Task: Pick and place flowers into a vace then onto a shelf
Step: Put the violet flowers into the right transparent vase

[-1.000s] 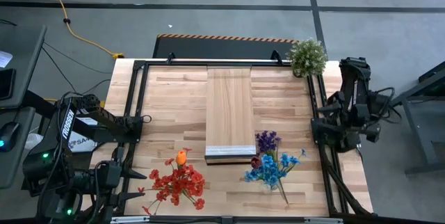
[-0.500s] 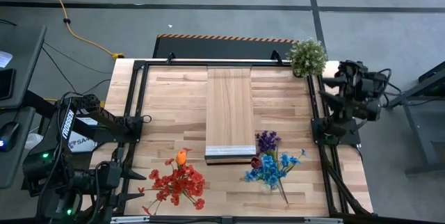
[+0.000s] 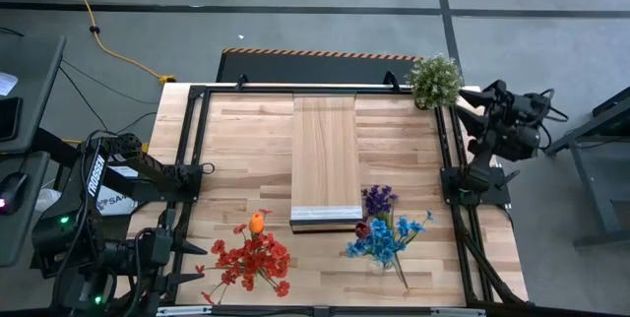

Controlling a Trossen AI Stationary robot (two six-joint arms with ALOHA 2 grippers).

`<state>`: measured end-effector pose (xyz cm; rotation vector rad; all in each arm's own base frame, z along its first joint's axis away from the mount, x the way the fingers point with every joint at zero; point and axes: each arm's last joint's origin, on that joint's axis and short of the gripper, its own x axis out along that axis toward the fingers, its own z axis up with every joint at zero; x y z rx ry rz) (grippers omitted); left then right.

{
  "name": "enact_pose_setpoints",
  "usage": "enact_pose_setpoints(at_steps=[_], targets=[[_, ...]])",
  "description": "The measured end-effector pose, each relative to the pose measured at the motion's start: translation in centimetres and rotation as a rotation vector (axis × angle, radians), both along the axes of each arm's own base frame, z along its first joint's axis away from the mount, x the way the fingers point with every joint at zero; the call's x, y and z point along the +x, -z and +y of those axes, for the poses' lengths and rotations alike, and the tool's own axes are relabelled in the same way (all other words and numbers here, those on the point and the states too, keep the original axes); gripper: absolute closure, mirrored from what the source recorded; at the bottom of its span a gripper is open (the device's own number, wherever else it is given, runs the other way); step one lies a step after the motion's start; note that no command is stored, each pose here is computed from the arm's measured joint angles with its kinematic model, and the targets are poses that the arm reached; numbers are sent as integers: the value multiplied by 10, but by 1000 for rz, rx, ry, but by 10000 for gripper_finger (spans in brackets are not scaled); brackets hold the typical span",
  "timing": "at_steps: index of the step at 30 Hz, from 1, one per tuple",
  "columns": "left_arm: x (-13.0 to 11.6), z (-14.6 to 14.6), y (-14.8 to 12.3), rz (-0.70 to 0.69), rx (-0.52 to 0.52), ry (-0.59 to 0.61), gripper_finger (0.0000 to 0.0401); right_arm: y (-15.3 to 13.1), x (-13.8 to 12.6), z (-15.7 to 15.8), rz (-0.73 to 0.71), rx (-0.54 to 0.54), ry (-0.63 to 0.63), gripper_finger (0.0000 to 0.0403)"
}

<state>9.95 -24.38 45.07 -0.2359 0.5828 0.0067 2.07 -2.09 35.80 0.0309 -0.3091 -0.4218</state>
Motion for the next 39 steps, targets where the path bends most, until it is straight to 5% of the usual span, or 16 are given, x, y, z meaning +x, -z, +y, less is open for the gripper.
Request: enact_pose_setpoints(at_steps=[39], targets=[[1, 1, -1, -34, -10, -35, 169, 12, -63, -33, -141, 122, 629, 185]])
